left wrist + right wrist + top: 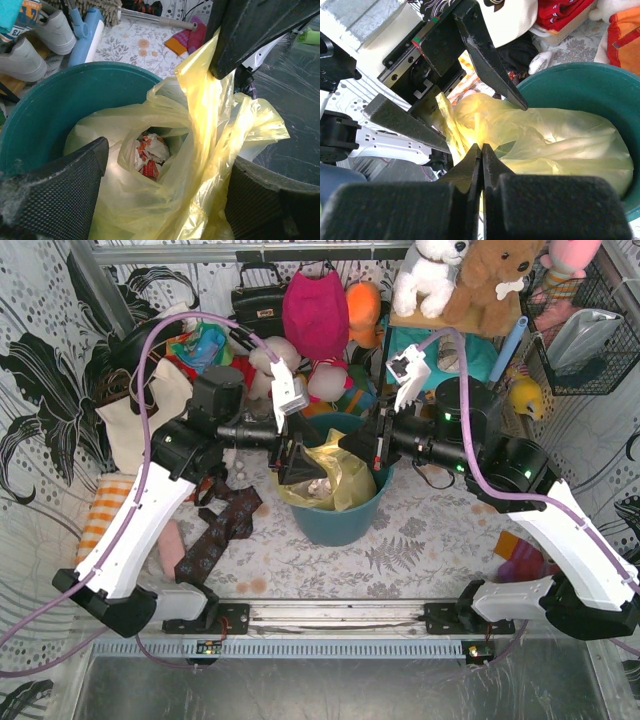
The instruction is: Tie the trash bag
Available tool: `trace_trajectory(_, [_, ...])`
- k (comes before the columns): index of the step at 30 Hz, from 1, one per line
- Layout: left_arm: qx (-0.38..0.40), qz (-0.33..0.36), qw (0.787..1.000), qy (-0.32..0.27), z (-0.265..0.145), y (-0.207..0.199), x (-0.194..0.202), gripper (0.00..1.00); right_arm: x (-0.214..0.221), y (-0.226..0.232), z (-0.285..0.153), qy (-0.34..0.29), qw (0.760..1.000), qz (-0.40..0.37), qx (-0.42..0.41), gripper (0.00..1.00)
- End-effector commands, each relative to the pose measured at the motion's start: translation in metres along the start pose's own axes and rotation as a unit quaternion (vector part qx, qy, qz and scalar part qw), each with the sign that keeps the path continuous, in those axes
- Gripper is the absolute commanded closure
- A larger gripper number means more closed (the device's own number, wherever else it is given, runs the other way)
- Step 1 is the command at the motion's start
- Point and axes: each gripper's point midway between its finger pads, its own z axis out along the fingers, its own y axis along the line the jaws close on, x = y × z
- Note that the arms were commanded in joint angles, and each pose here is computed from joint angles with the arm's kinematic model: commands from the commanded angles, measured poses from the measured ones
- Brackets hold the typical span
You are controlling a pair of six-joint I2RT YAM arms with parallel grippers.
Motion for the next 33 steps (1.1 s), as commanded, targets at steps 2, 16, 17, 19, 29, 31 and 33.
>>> trace_trajectory(2, [-0.054, 0.052, 0.997, -0.038, -0.021, -0.003, -0.031, 0.08, -0.009, 0.003, -0.010, -0.024, 1.000, -0.002, -0.004, 1.00])
trace_trajectory(16, [-0.044, 0.101, 0.992, -0.061, -0.040, -0.033, -0.032, 0.19, -0.008, 0.004, -0.008, -0.023, 1.000, -0.002, -0.007, 1.00])
trace_trajectory(17, [-0.041, 0.101, 0.992, -0.062, -0.040, -0.033, -0.033, 0.18, -0.008, 0.004, -0.008, -0.024, 1.000, -0.001, -0.007, 1.00])
trace_trajectory(19, [-0.030, 0.106, 0.992, -0.065, -0.040, -0.037, -0.035, 0.14, -0.007, 0.003, -0.008, -0.023, 1.000, -0.001, -0.006, 1.00])
trace_trajectory(29, [-0.019, 0.124, 0.989, -0.076, -0.043, -0.045, -0.041, 0.62, -0.007, 0.003, -0.008, -0.023, 1.000, 0.002, -0.005, 1.00])
trace_trajectory(31, [-0.021, 0.128, 0.988, -0.082, -0.045, -0.046, -0.045, 0.63, -0.007, 0.003, -0.008, -0.022, 1.000, 0.003, -0.004, 1.00])
trace_trajectory(33, [-0.027, 0.130, 0.987, -0.088, -0.046, -0.045, -0.049, 0.68, -0.008, 0.004, -0.008, -0.023, 1.000, 0.004, -0.006, 1.00])
